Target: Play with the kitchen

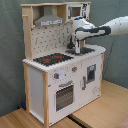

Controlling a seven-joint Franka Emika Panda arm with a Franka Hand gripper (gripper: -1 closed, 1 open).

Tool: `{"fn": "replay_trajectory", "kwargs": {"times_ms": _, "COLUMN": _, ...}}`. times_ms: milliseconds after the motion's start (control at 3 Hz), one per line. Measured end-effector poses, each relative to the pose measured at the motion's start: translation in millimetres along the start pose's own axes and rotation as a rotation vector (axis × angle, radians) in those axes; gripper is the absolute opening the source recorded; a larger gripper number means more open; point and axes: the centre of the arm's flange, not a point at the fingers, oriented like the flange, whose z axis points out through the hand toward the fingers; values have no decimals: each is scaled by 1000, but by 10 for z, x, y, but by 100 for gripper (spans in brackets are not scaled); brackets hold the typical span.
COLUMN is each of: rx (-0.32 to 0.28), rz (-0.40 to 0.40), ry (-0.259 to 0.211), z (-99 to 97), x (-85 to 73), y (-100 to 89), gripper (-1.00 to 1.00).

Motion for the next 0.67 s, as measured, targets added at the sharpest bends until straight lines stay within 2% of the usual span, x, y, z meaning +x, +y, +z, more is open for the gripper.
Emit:
{"fn": "replay_trajectory", "kwargs": {"times_ms": 333, "rx": -4, "rz": -36, "ry": -47, "z": 203, "x": 12, "y": -19, "gripper": 100}}
{"fn": "replay_trajectory", "kwargs": {"times_ms": 667, "rx": 4, "rz": -107, "ry": -58, "z": 293, "x": 16, "y": -85, "gripper": 100}}
